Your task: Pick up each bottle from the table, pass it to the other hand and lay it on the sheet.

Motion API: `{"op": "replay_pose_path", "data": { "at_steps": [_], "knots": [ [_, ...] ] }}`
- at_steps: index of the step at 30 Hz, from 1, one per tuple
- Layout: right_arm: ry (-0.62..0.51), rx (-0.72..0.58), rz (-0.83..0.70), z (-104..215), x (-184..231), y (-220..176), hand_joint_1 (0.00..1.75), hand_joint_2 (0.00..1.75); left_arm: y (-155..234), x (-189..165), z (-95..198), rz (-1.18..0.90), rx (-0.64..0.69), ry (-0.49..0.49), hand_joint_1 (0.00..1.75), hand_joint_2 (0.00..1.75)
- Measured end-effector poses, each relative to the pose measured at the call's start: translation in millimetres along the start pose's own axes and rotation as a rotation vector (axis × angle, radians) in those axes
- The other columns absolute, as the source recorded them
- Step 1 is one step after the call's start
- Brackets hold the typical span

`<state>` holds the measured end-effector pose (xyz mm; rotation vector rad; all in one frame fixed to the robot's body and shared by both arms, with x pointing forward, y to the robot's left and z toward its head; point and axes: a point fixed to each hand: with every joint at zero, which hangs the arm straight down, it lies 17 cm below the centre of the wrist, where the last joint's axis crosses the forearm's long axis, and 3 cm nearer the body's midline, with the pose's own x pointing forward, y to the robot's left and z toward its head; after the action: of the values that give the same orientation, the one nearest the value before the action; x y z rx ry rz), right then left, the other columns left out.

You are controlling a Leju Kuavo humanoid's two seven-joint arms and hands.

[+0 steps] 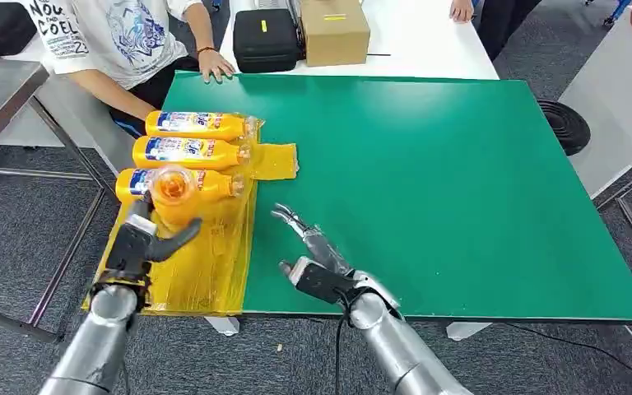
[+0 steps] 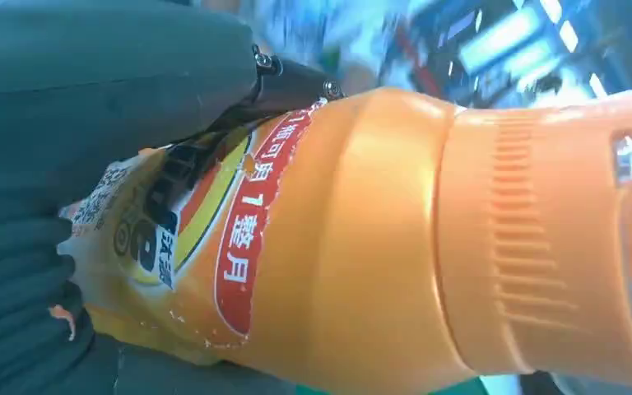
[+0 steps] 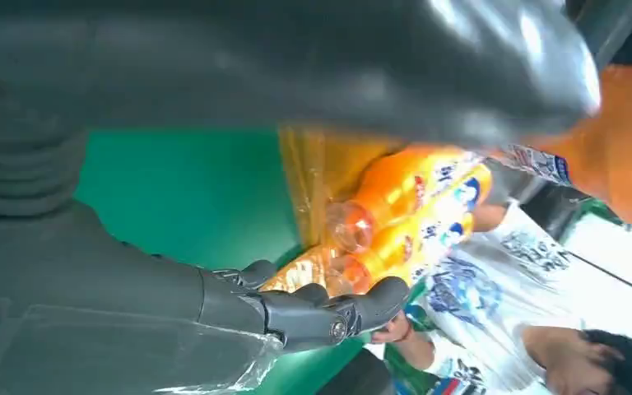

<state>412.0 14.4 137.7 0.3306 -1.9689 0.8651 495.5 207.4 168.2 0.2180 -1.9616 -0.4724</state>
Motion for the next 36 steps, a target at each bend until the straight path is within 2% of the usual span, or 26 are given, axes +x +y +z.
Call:
{"op": "replay_pose_path", "data": {
  "at_steps": [4,9,18,19,20,23,25,29,36],
  "knots": [
    [-0.039,-0.032,-0.016,9,14,-10,0.0,0.0,31,0,-17,-0.133,0.009,-0.022,1.75,1.75],
    [-0.057,-0.113,-0.026,22,20,-39,0.0,0.0,68,4,-50,-0.402,-0.045,-0.014,1.75,1.75],
    [-0.064,-0.139,-0.013,27,22,-51,0.0,0.0,84,15,-65,-0.46,-0.041,-0.035,1.75,1.75],
    [-0.065,-0.187,-0.02,33,23,-66,0.0,0.0,66,-8,-62,-0.639,-0.288,0.029,1.75,1.75],
    [-0.068,-0.234,-0.027,41,24,-80,0.0,0.0,61,-30,-45,-0.727,-0.481,0.073,1.75,1.75],
    [-0.077,-0.292,-0.028,51,28,-97,0.0,0.0,71,-52,-23,-0.817,-0.644,0.121,1.75,1.75],
    [-0.084,-0.343,-0.022,61,31,-112,0.0,0.0,88,-62,-9,-0.86,-0.707,0.153,1.75,1.75],
    [-0.089,-0.439,0.007,85,39,-139,0.0,0.0,134,-70,16,-0.98,-0.707,0.204,1.75,1.75],
    [-0.089,-0.515,0.048,109,47,-158,0.0,0.0,137,-80,66,-1.103,-0.681,0.213,1.75,1.75]
  ]
}}
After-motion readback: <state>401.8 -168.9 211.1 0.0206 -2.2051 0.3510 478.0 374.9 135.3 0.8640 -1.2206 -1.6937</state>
